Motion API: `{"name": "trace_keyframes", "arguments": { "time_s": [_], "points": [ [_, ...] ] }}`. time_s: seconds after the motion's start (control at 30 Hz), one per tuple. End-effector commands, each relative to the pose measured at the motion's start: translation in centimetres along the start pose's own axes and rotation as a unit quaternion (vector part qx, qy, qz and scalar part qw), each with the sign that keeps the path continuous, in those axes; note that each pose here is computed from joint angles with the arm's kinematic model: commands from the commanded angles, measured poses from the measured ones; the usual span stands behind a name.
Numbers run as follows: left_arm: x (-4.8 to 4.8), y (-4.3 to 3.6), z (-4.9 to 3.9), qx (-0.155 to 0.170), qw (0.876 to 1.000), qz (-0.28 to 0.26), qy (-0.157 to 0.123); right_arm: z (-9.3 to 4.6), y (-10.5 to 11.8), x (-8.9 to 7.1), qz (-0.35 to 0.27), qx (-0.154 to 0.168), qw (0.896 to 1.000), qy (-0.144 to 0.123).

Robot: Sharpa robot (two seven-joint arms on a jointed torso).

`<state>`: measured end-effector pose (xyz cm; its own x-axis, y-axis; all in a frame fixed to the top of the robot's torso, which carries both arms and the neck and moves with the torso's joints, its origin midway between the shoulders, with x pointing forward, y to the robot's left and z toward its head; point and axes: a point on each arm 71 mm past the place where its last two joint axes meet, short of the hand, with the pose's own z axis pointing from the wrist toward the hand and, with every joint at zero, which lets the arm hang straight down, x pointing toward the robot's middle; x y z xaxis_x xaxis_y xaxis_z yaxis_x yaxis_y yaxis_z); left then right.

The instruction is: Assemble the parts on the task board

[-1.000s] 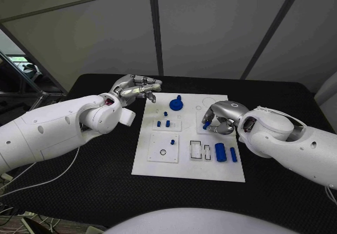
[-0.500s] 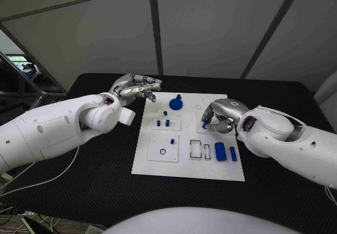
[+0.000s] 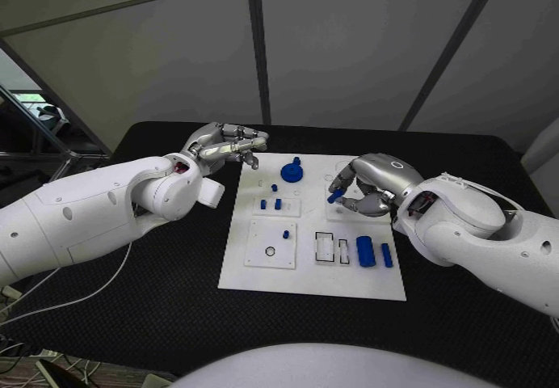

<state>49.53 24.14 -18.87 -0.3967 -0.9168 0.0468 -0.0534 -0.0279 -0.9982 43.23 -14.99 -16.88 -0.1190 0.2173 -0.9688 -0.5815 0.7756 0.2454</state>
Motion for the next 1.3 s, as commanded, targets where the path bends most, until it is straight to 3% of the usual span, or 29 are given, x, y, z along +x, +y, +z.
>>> {"name": "trace_keyframes", "arguments": {
  "time_s": [0.03, 0.23, 0.5, 0.83, 1.3],
  "points": [
    [0.21, -0.08, 0.1, 0.002, 1.0, -0.003, 0.007, 0.3, 1.6, -0.4, 0.034, -0.02, 0.999, -0.017],
    [0.36, -0.07, 0.2, 0.002, 1.0, -0.004, 0.009, 1.3, 4.8, 0.3, 0.066, -0.061, 0.996, -0.007],
    [0.7, -0.05, 0.39, 0.003, 1.0, -0.006, 0.013, 1.9, 8.2, 3.9, 0.09, -0.11, 0.989, 0.034],
    [0.95, -0.02, 0.53, 0.003, 1.0, -0.007, 0.016, 2.2, 9.1, 6.4, 0.091, -0.122, 0.986, 0.066],
    [1.13, 0.02, 0.66, 0.002, 1.0, -0.008, 0.019, 2.7, 9.4, 7.6, 0.076, -0.125, 0.986, 0.083]
  ]
}}
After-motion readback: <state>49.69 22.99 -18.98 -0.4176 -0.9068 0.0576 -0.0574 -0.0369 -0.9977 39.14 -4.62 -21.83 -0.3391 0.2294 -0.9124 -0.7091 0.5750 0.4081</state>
